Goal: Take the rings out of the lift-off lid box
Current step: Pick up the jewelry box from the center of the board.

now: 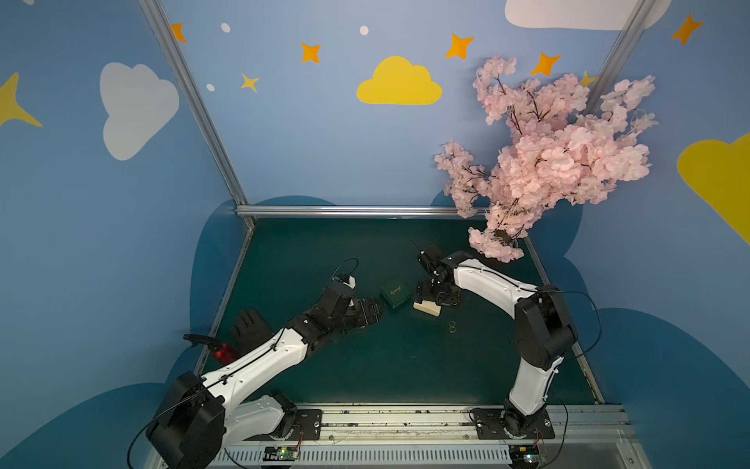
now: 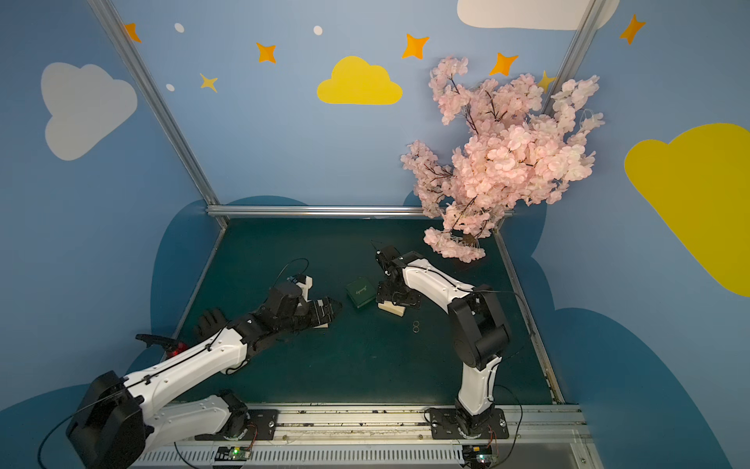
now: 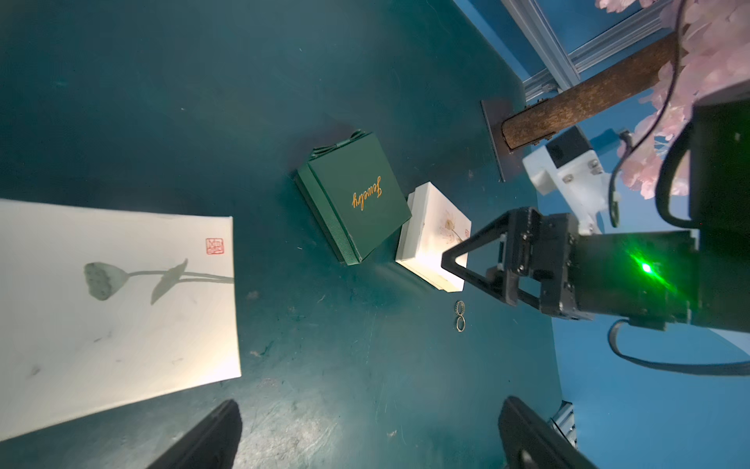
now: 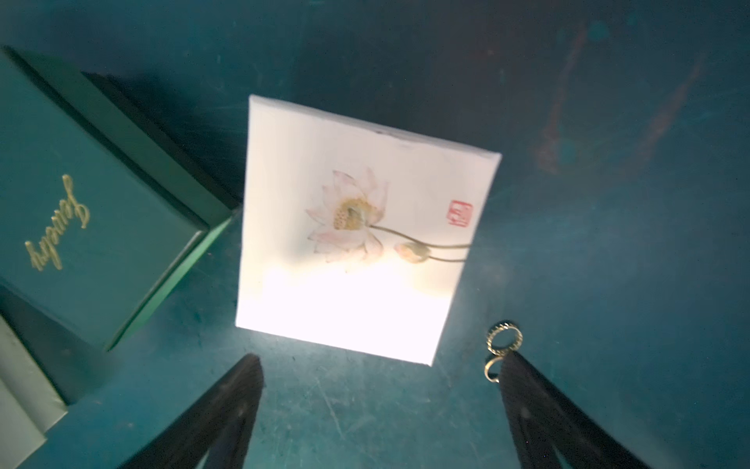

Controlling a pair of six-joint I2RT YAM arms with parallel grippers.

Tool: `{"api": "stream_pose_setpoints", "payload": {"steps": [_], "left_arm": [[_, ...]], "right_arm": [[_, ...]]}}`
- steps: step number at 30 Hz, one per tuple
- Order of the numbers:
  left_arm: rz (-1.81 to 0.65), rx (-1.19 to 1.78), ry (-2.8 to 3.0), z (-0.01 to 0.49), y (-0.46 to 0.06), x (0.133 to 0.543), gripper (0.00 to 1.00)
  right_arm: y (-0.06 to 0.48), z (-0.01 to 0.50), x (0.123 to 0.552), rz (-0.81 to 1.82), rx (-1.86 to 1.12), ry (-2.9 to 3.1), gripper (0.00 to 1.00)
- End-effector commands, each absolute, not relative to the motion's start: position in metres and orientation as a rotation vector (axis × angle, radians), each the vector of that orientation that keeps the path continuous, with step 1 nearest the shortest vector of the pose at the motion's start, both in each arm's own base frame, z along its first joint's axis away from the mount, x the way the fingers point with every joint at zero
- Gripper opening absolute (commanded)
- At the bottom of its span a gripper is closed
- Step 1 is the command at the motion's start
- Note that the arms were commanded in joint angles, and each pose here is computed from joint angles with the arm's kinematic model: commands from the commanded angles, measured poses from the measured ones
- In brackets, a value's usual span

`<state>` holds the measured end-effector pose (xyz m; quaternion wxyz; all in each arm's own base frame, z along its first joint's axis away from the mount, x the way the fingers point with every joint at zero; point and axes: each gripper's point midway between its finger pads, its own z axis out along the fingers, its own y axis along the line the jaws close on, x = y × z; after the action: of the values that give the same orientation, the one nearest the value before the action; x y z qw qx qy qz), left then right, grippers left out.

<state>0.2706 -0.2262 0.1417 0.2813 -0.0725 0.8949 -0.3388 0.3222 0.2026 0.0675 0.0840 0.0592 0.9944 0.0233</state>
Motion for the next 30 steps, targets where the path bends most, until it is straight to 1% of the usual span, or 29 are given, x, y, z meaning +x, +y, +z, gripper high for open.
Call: {"api": "stream_pose_setpoints", "payload": {"steps": [1, 7, 21, 30], "left_arm": [[-0.922, -0.157, 2.369, 0.151, -0.232, 0.274, 0.99], [-0.919, -0.16, 2.375, 0.148, -0.232, 0.274, 0.99], [-0.907, -0.146, 2.395, 0.143, -0.233, 0.274, 1.0], [-0.914, -0.139, 2.409, 0.139, -0.237, 0.275, 0.99]], "right_arm": [[0.215, 0.071, 0.335, 0.169, 0.214, 2.94, 0.92], [0.22, 0.068, 0.342, 0.191, 0.228, 2.93, 0.92], [0.205, 0.06, 0.355, 0.027, 0.248, 2.914, 0.93], [0.202, 0.053, 0.355, 0.011, 0.239, 2.927, 0.93]]}}
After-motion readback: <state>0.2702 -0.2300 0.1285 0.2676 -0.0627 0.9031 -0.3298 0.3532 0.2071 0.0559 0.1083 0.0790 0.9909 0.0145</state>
